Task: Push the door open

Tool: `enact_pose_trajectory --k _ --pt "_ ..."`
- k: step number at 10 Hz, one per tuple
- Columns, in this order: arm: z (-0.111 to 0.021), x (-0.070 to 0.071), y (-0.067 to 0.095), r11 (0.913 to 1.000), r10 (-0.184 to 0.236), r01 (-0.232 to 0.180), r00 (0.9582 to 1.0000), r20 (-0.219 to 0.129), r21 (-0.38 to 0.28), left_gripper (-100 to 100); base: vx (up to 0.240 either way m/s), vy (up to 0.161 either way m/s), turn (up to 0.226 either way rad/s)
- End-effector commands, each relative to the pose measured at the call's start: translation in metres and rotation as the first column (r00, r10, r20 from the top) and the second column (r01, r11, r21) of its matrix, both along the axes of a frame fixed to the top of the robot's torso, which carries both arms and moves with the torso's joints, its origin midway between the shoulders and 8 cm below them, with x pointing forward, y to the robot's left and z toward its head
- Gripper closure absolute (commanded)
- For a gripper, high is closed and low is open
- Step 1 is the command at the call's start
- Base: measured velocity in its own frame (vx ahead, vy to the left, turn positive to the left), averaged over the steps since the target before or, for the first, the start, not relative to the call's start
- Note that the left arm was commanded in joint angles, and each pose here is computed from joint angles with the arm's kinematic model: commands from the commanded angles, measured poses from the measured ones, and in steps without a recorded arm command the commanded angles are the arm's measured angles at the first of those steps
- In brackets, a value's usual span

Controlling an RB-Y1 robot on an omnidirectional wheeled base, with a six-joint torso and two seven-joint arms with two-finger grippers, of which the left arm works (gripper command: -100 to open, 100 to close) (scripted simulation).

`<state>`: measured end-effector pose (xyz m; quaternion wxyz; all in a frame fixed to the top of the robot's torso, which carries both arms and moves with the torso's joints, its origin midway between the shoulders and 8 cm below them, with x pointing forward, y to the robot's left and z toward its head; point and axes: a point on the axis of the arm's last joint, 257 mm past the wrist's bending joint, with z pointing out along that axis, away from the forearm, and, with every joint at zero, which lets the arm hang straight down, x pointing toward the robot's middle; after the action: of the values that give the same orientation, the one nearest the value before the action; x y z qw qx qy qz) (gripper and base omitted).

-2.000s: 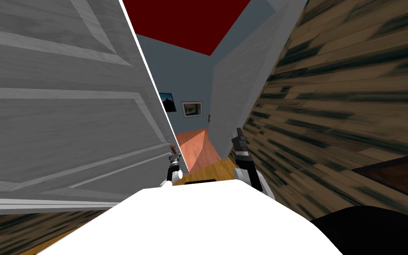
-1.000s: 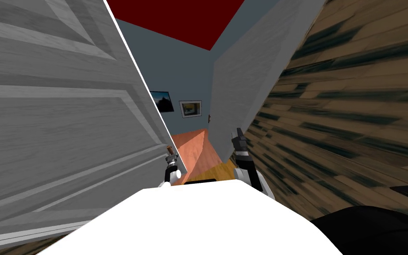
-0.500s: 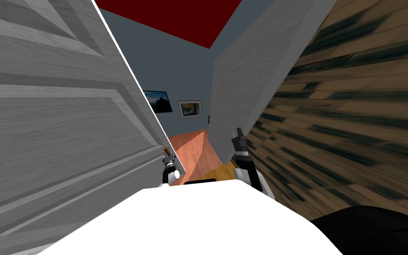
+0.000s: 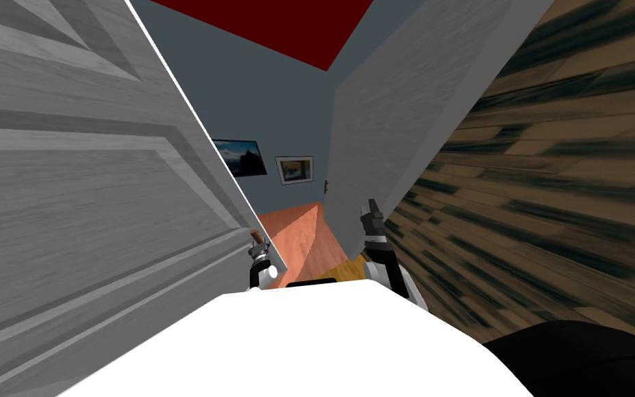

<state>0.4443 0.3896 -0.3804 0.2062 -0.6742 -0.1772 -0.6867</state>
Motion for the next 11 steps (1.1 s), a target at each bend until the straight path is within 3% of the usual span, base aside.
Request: enact_pose_trajectory --k 1,4,6,11 --pt "0.003 -0.003 0.013 0.9997 0.021 -0.021 0.9997 0.012 0.014 100 0.006 0.008 0.0" --pt "0.004 -0.015 0.029 0.9971 0.075 -0.075 0.9971 0.014 0.011 100 0.074 0.007 -0.01" --pt "0.003 -0.018 0.032 0.996 0.088 -0.089 0.996 0.014 0.01 100 0.111 0.015 -0.009" --pt "0.002 -0.037 0.05 0.9864 0.165 -0.165 0.9863 0.014 0.0 100 0.107 0.022 -0.016"
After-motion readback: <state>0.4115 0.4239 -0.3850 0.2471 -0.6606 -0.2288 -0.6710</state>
